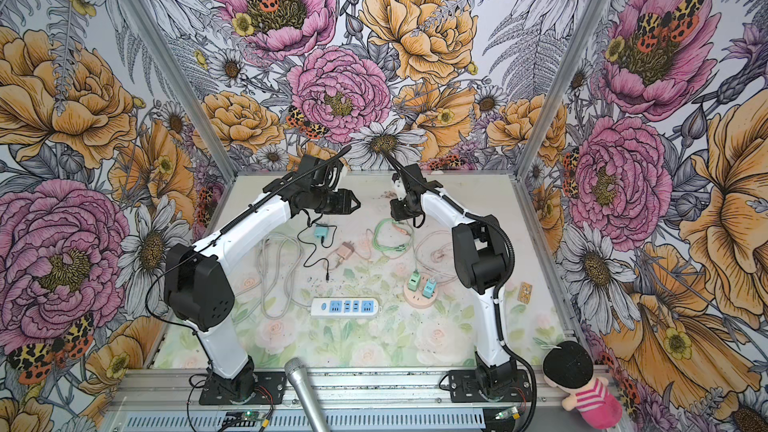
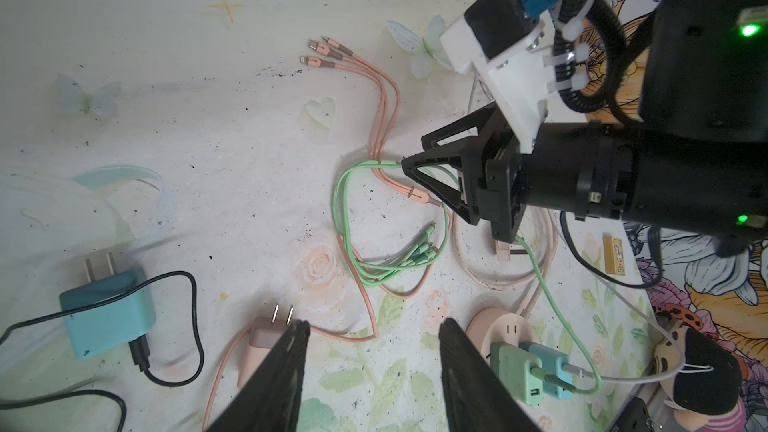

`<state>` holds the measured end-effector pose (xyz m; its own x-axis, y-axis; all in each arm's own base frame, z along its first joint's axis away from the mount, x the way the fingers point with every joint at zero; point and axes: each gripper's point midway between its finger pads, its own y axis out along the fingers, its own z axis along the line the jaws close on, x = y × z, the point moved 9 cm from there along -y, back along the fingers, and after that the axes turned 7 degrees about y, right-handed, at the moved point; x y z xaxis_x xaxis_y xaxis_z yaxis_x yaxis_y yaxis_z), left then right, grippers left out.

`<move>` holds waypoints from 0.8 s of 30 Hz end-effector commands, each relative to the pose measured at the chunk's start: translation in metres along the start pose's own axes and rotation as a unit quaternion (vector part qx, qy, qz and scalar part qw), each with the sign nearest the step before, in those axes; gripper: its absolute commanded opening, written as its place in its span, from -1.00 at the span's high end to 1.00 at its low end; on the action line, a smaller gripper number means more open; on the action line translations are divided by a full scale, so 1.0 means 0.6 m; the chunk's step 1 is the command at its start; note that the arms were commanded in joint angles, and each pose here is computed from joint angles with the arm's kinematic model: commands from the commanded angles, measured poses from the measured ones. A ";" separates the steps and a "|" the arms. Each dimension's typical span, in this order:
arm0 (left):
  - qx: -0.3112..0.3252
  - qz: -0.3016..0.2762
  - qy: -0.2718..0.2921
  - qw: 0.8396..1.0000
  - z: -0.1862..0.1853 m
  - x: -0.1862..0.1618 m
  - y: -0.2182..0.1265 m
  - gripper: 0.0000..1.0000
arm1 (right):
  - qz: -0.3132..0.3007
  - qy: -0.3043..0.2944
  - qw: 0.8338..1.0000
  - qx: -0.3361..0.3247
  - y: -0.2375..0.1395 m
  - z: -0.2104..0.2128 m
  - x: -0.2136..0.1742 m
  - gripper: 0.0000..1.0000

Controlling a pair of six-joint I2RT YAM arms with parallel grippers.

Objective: Insert the plug
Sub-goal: 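Close the right gripper on the green cable while the left hovers nearby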

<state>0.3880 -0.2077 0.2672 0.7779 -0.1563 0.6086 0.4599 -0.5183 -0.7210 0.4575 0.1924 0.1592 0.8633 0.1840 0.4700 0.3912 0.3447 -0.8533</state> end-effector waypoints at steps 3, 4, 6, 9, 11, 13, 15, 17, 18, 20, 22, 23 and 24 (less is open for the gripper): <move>-0.005 0.002 -0.001 1.000 0.010 0.002 0.014 -0.06 | -0.003 -0.046 0.999 -0.027 0.020 0.005 0.012 0.17; -0.004 0.001 -0.001 1.000 0.011 0.002 0.013 -0.06 | -0.002 -0.050 0.998 -0.030 0.024 0.005 0.012 0.17; -0.004 0.002 -0.001 1.000 0.012 0.001 0.013 -0.06 | 0.002 -0.067 0.997 -0.034 0.034 0.008 0.010 0.16; -0.003 0.003 0.000 1.000 0.015 0.001 0.014 -0.06 | 0.010 -0.095 0.995 -0.042 0.046 0.015 0.006 0.15; -0.002 0.004 -0.001 1.000 0.016 -0.001 0.015 -0.06 | 0.015 -0.108 0.993 -0.044 0.054 0.018 0.003 0.13; 0.000 0.004 -0.002 1.000 0.018 -0.001 0.013 -0.06 | 0.019 -0.122 0.991 -0.049 0.060 0.022 0.002 0.09; 0.000 0.003 -0.001 1.000 0.020 0.000 0.012 -0.06 | 0.022 -0.137 0.989 -0.054 0.067 0.027 0.001 0.08; 0.000 0.003 -0.001 1.000 0.020 0.000 0.012 -0.06 | 0.023 -0.145 0.987 -0.062 0.074 0.030 0.002 0.07; -0.001 0.001 -0.001 1.000 0.020 0.002 0.011 -0.06 | 0.024 -0.147 0.987 -0.065 0.077 0.029 0.003 0.06; -0.002 0.003 -0.002 1.000 0.020 0.001 0.013 -0.06 | 0.024 -0.150 0.986 -0.066 0.082 0.030 0.004 0.05; -0.004 0.004 -0.002 1.000 0.020 0.001 0.014 -0.06 | 0.026 -0.154 0.985 -0.069 0.087 0.030 0.004 0.03; -0.005 0.004 -0.002 1.000 0.020 0.001 0.015 -0.06 | 0.028 -0.158 0.984 -0.072 0.090 0.029 0.003 0.03; -0.005 0.005 -0.003 1.000 0.020 0.000 0.016 -0.06 | 0.029 -0.164 0.983 -0.077 0.093 0.028 0.002 0.02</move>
<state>0.3955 -0.2040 0.2518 0.7992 -0.1570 0.5802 0.4403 -0.5041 -0.7430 0.4696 0.2251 0.1189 0.7693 0.4574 0.4461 0.3896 0.2176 -0.8949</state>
